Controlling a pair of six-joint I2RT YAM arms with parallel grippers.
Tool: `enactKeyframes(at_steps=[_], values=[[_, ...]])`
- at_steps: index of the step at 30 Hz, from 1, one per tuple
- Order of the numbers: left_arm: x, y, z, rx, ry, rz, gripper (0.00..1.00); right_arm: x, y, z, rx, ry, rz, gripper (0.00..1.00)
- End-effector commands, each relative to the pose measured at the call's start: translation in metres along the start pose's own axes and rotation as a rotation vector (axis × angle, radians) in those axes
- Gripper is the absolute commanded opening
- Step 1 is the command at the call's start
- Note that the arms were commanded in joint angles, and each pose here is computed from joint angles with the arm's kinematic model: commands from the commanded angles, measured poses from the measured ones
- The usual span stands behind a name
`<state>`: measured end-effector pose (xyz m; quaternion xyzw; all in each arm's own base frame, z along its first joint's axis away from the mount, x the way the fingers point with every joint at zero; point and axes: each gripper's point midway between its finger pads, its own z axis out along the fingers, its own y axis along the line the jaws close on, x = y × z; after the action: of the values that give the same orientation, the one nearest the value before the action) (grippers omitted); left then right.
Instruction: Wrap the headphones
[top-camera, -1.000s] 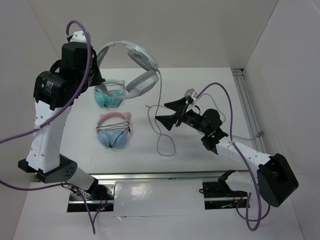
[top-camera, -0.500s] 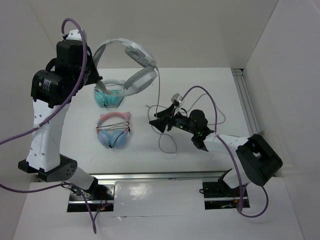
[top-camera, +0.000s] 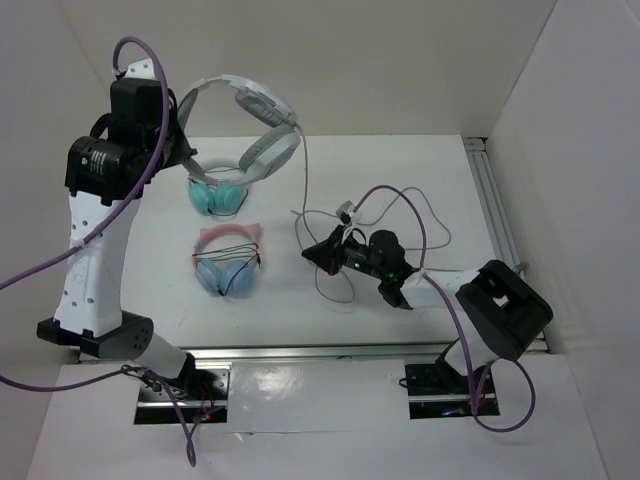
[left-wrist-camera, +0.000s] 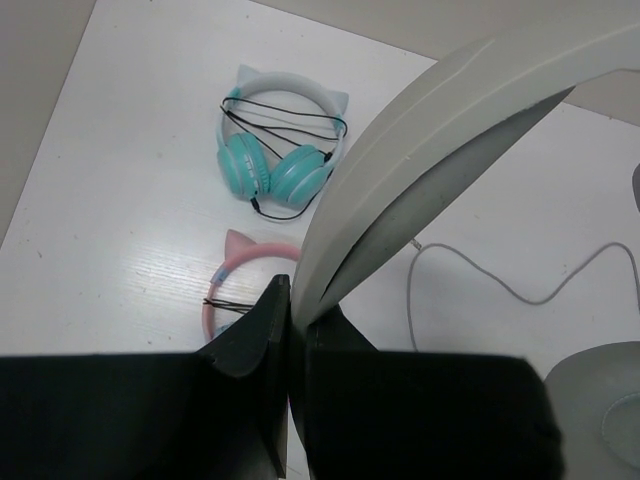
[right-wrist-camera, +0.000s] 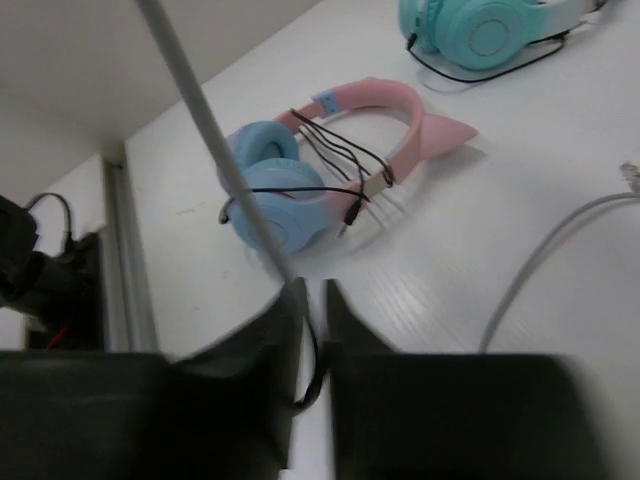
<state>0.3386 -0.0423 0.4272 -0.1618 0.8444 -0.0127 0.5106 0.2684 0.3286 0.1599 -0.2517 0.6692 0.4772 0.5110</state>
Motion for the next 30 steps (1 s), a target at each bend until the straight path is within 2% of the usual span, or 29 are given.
enactKeyframes(at_steps=[1, 4, 8, 10, 12, 13, 18, 24, 27, 30], values=[[-0.029, -0.005, -0.008, 0.039, -0.122, -0.106, 0.00, -0.009, -0.001, -0.002, 0.083, -0.030, -0.029, 0.01], [-0.025, 0.011, 0.005, -0.064, -0.133, -0.087, 0.00, -0.016, -0.007, -0.009, 0.209, -0.029, -0.080, 0.00], [0.008, 0.022, 0.048, -0.159, -0.073, 0.014, 0.00, -0.055, -0.002, -0.039, 0.469, -0.046, -0.214, 0.00], [0.014, 0.008, 0.057, -0.135, -0.085, 0.070, 0.00, -0.089, 0.012, -0.047, 0.510, -0.080, -0.274, 0.00], [0.035, -0.003, 0.074, -0.136, -0.045, 0.175, 0.00, -0.124, 0.029, -0.066, 0.556, -0.091, -0.355, 0.00], [0.037, -0.019, 0.073, -0.126, -0.079, 0.213, 0.00, -0.134, 0.034, -0.072, 0.570, -0.086, -0.401, 0.00], [0.103, -0.067, 0.104, -0.046, -0.024, 0.540, 0.00, -0.172, 0.055, -0.092, 0.622, -0.063, -0.496, 0.00], [0.171, -0.111, 0.096, 0.014, -0.055, 0.927, 0.00, -0.161, 0.055, -0.088, 0.670, 0.067, -0.579, 0.00], [0.185, -0.120, 0.088, 0.035, -0.077, 1.010, 0.00, -0.166, 0.054, -0.093, 0.716, 0.080, -0.610, 0.00], [0.178, -0.125, 0.078, 0.048, -0.112, 1.017, 0.00, -0.164, 0.045, -0.103, 0.788, 0.101, -0.645, 0.00]])
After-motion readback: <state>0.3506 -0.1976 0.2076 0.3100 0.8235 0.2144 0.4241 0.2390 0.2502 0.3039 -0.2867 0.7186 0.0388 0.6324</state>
